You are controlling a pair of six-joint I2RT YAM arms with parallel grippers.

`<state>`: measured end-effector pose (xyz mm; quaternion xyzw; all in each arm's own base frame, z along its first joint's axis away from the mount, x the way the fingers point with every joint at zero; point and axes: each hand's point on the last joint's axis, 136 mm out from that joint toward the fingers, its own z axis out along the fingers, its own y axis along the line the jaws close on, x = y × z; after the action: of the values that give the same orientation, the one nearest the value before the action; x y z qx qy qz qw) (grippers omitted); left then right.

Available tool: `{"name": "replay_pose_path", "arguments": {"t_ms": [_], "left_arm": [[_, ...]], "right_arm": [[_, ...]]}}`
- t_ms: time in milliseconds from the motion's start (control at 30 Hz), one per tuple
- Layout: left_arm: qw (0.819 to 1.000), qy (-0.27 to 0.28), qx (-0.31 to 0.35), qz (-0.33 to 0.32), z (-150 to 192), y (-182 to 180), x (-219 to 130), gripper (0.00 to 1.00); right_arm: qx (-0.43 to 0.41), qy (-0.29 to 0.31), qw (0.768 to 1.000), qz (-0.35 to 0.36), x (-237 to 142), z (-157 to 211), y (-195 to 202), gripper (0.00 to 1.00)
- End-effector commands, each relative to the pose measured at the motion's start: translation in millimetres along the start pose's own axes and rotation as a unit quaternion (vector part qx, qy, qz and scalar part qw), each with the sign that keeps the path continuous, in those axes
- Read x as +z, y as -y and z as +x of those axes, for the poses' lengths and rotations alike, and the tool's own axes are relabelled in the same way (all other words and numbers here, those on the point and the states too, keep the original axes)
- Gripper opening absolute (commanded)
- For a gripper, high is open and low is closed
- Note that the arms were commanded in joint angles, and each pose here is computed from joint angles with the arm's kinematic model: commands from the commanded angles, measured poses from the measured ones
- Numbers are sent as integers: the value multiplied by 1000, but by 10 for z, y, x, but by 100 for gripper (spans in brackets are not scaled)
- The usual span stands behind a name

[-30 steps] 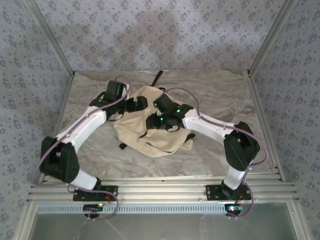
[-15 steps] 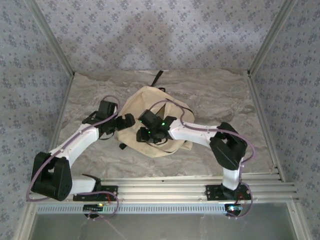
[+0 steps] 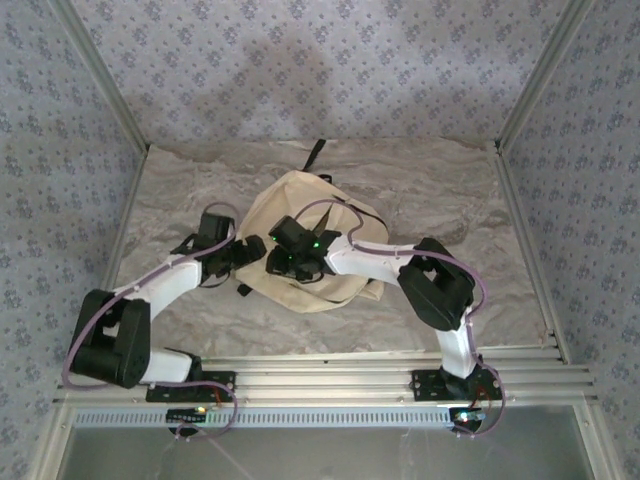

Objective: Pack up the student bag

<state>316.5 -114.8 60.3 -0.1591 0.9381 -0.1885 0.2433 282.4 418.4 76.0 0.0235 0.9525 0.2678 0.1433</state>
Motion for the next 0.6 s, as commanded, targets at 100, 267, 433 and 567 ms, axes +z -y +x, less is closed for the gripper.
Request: {"name": "replay_pose_path", "arguments": {"t_ms": [100, 267, 433, 567], "left_arm": [[999, -18, -21, 36, 97, 33, 243, 57], [998, -33, -26, 52, 179, 66, 297, 43], [997, -36, -19, 61, 281, 127, 253, 41], [998, -35, -15, 57, 329, 107, 254, 38]], "right_arm": [[44, 42, 998, 19, 97, -229, 106, 48], [49, 45, 996, 52, 143, -298, 264, 48], [57, 44, 993, 89, 177, -307, 527, 47], [70, 23, 991, 115, 247, -202, 824, 40]]}}
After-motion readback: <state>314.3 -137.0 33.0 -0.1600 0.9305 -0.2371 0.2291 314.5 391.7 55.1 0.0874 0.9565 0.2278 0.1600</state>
